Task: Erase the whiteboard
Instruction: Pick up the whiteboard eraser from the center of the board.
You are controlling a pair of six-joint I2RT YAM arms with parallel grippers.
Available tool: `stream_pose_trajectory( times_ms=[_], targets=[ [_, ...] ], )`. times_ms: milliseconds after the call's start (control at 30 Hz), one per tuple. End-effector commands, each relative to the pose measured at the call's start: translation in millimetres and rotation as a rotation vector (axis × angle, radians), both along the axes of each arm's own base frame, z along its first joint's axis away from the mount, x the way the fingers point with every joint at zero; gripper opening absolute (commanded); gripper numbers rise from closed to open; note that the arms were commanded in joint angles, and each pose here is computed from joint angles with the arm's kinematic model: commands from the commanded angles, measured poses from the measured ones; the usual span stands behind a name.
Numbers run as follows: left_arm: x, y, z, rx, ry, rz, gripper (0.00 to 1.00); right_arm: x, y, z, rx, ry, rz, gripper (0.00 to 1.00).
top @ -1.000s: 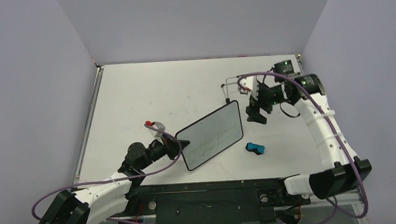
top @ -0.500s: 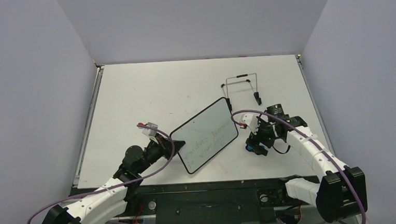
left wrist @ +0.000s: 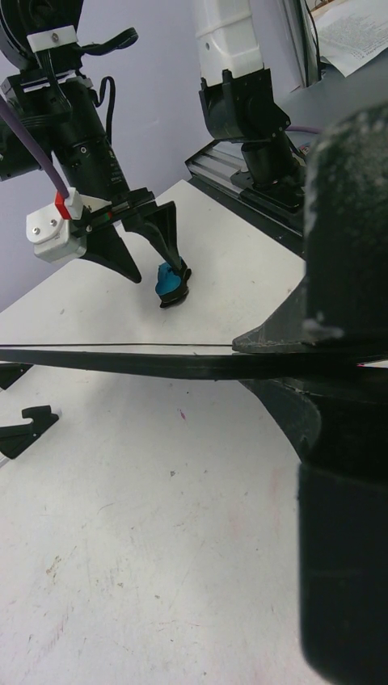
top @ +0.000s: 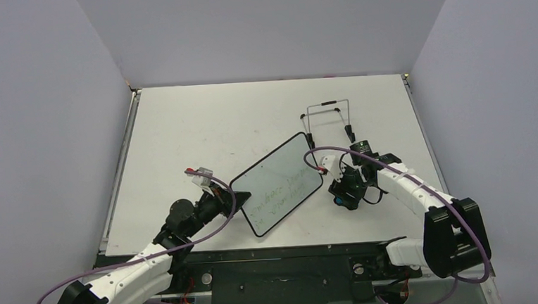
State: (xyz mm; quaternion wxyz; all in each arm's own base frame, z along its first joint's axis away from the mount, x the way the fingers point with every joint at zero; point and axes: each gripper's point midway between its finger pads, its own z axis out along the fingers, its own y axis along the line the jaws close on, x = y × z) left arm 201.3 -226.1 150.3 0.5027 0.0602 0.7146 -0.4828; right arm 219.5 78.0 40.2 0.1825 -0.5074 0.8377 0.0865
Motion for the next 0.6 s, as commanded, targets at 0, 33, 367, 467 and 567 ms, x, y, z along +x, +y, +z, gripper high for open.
stream_pose_trajectory(
  times_ms=[0, 33, 367, 467, 567],
  targets=[
    [1.9, -1.9, 37.0, -0.088, -0.101, 0.002, 0.0, -3.2, -1.7, -5.5, -0.037, 0.029, 0.038, 0.55],
    [1.9, -2.0, 37.3, -0.089, -0.102, 0.001, 0.0, -3.3, -1.9, -6.5, -0.04, 0.033, 0.038, 0.55],
    [-0.6, 0.6, 37.6, -0.095, -0.108, 0.006, 0.0, -0.4, -4.2, -18.1, -0.089, 0.053, 0.022, 0.43],
    [-0.9, 0.9, 37.7, -0.096, -0.107, 0.006, 0.0, -1.2, -4.5, -21.8, -0.106, 0.064, 0.029, 0.38],
    [-1.5, 1.4, 37.3, -0.097, -0.107, 0.007, 0.0, -0.7, -3.9, -22.4, -0.112, 0.066, 0.033, 0.34]
  ],
)
